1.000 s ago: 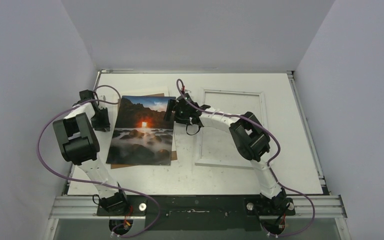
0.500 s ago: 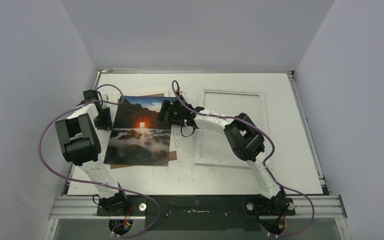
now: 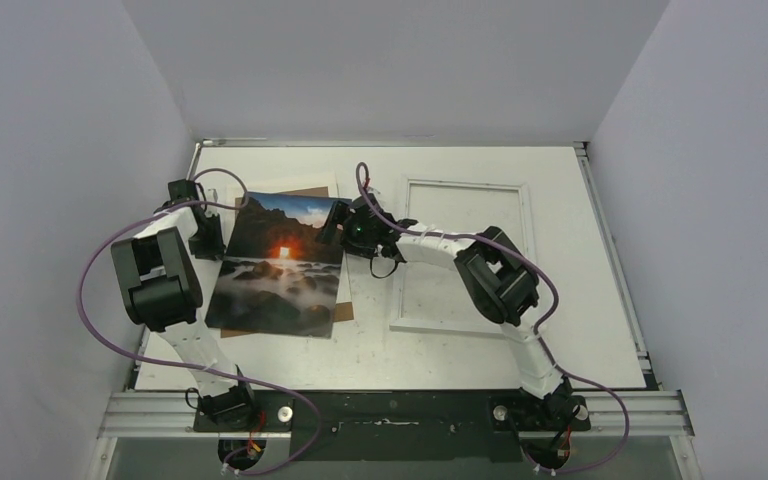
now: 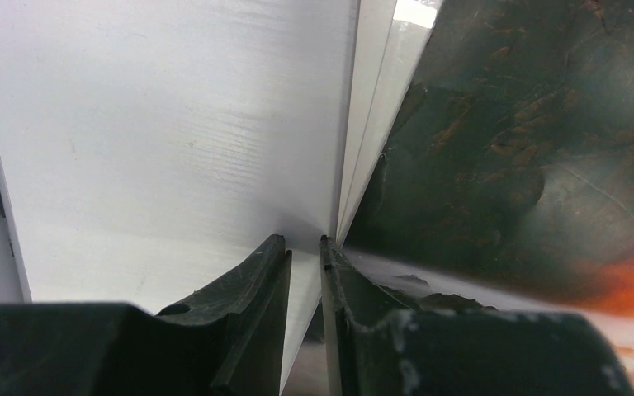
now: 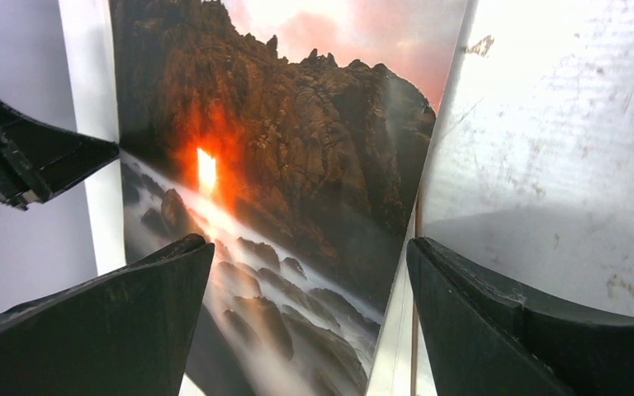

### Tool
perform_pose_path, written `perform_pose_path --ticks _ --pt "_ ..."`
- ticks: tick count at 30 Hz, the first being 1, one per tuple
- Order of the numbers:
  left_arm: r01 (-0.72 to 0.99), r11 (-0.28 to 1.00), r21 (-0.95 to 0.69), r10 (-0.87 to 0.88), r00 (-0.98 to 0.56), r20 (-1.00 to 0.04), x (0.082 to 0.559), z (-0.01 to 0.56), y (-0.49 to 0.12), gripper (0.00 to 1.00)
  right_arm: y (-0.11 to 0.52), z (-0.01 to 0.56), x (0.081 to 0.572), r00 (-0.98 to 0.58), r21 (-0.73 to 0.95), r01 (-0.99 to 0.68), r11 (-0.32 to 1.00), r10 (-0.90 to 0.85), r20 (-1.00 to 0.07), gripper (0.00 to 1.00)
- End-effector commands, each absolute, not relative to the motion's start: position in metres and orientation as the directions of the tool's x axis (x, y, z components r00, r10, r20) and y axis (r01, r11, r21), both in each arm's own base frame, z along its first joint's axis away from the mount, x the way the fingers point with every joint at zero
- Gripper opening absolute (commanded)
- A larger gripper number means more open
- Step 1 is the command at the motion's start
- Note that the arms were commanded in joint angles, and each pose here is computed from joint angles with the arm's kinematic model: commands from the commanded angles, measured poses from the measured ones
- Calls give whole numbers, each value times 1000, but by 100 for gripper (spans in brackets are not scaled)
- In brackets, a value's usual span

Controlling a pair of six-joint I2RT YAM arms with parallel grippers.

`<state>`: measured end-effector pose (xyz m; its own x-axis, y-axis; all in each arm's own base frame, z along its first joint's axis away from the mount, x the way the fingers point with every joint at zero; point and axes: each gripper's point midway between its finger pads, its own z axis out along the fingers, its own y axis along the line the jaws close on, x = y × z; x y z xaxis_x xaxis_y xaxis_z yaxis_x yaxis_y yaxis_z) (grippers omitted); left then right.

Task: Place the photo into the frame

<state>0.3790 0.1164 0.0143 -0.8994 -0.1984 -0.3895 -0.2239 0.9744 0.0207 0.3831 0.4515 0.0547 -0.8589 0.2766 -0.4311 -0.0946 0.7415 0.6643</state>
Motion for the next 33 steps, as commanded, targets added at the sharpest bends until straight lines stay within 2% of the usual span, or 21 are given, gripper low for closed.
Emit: perform_pose_path --ticks 1,11,19,22,26,33 --pt "-196 980 -44 -199 -920 -338 366 6 91 20 485 157 367 -836 819 -232 524 322 -443 90" --pt "-190 981 -35 -190 -920 -344 366 7 92 19 488 195 350 -826 862 -314 398 335 -454 90" --pt "-187 982 -40 -189 -917 -351 367 10 91 18 495 172 336 -874 929 -275 247 337 -348 90" --pt "-186 981 -45 -190 -915 -355 368 13 90 18 496 156 333 -889 934 -246 261 323 -324 90" --pt "-185 982 -43 -188 -912 -364 368 17 91 18 490 149 335 -883 916 -254 310 313 -350 90" --pt "-182 982 -41 -185 -913 -364 368 17 91 18 491 152 331 -893 933 -248 260 311 -324 90"
